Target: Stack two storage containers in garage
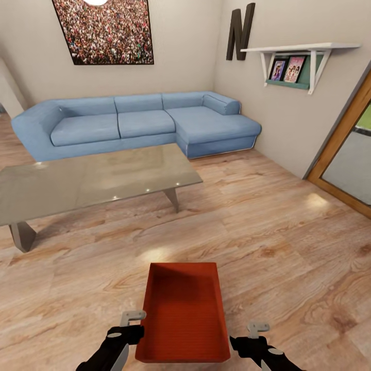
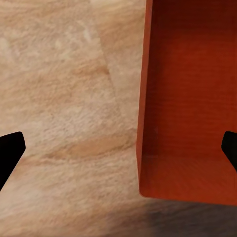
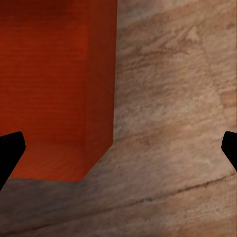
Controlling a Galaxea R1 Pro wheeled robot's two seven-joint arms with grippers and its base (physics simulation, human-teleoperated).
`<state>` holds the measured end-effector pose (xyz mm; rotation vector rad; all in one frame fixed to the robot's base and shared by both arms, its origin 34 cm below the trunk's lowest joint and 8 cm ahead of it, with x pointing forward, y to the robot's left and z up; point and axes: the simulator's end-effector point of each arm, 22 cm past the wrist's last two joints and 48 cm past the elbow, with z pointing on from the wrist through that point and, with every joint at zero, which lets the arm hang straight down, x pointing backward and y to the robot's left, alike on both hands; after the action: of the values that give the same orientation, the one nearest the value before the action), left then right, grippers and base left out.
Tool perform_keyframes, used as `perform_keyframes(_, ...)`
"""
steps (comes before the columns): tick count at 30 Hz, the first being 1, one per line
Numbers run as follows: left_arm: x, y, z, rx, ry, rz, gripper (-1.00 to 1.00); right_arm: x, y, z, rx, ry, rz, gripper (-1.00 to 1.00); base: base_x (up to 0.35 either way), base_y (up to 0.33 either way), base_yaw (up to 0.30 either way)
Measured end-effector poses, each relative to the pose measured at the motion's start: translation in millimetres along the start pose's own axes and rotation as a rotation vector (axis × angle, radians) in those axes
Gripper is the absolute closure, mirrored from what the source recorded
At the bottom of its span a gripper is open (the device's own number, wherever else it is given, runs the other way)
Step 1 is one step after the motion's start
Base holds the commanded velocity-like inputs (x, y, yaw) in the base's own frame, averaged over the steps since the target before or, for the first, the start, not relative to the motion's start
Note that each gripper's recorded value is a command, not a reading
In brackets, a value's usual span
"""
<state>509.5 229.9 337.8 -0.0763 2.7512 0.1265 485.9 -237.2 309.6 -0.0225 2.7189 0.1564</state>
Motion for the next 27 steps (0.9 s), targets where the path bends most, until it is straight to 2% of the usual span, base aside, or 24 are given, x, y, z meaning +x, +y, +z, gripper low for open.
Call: perform_keyframes(27, 32, -5, 48.2, 0.001, -0.002, -0.004, -1.0, 33, -5, 47.4, -0.002, -0.001, -0.007, -1.0, 0.033, 0.001, 0.0)
